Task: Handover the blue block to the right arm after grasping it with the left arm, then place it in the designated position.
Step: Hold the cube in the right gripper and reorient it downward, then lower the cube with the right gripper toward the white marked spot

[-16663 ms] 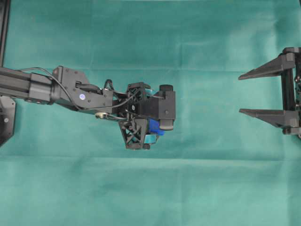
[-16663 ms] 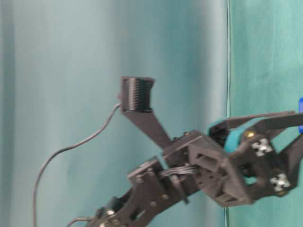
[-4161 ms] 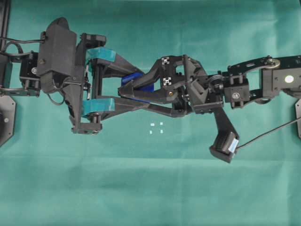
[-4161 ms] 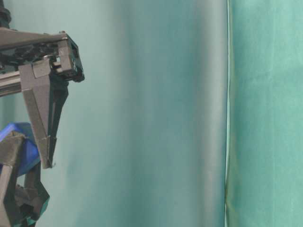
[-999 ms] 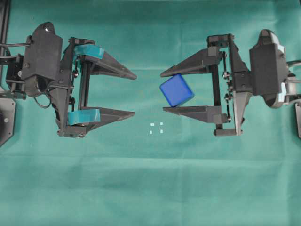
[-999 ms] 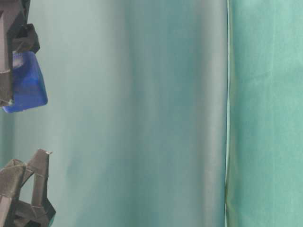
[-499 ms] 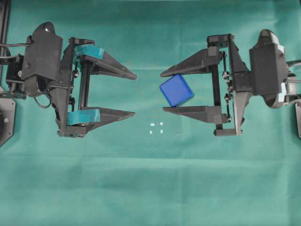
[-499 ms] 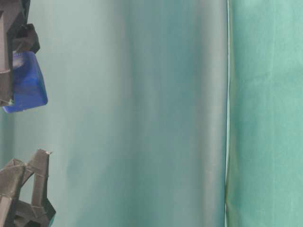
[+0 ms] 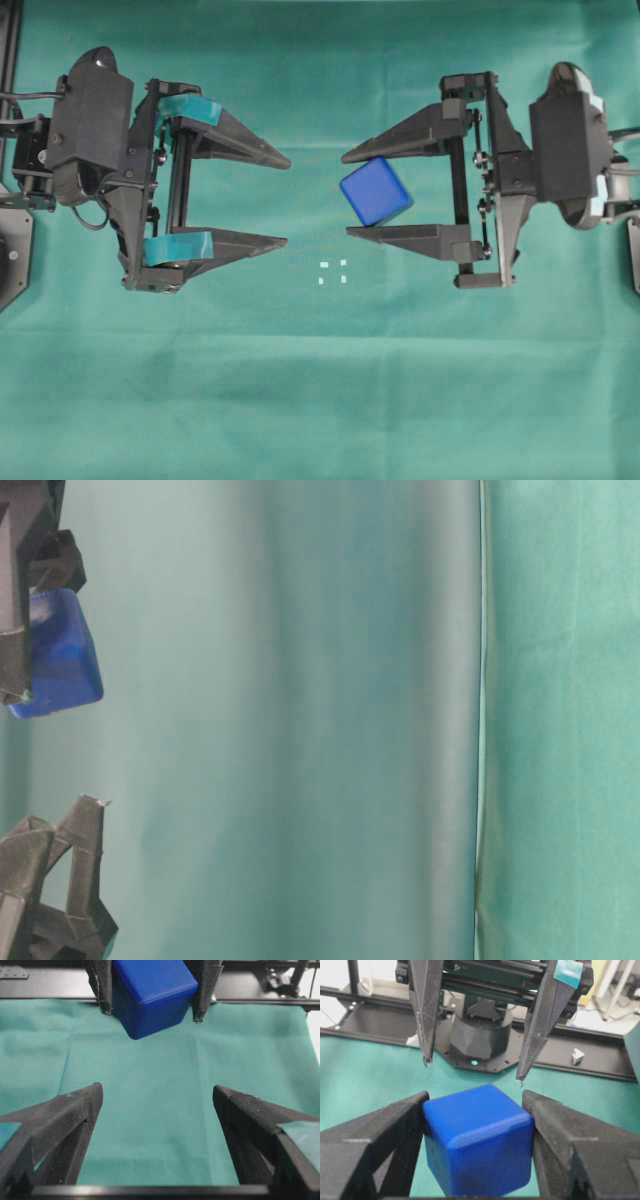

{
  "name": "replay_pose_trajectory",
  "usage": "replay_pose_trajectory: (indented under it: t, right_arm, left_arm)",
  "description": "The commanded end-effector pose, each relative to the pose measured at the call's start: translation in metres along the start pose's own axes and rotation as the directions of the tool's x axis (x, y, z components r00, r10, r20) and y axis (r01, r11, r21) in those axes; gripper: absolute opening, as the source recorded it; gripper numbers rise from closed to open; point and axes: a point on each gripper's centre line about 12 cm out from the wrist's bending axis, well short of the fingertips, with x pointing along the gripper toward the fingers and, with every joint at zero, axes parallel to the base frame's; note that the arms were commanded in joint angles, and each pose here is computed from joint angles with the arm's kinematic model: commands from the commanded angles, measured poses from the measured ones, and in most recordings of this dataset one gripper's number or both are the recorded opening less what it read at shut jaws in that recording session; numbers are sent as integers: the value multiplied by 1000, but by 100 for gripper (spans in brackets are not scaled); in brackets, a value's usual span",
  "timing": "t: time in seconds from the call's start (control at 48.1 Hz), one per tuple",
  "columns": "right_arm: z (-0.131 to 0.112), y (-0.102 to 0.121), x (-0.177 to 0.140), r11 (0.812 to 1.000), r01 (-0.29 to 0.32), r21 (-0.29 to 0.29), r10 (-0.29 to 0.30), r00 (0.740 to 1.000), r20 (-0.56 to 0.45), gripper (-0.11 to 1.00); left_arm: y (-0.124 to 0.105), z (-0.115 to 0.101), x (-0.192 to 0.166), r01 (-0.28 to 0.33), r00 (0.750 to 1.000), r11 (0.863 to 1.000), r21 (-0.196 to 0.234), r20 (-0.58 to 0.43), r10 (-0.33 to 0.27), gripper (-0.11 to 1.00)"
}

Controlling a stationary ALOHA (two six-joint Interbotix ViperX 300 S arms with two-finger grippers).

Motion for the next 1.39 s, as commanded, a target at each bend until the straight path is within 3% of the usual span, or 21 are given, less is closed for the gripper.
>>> replay_pose_trajectory:
  t: [0.0, 0.416, 0.853, 1.373]
  right_arm:
    - [17, 1, -5, 1000, -3, 12, 3, 999, 43, 62]
    - [13, 0, -5, 1000, 13, 26, -13, 1000, 8, 62]
    - [-17, -3, -9, 989, 108, 103, -82, 969, -233, 62]
    - [-29, -2, 3, 989, 112, 98, -81, 958, -274, 62]
  left_arm:
    - [-1, 13, -3, 4, 999, 1000, 2, 37, -4, 100]
    - [-1, 14, -2, 2, 999, 1000, 3, 38, -2, 100]
    - [-1, 14, -2, 3, 999, 1000, 5, 38, -4, 100]
    - [-1, 14, -2, 4, 999, 1000, 2, 38, -4, 100]
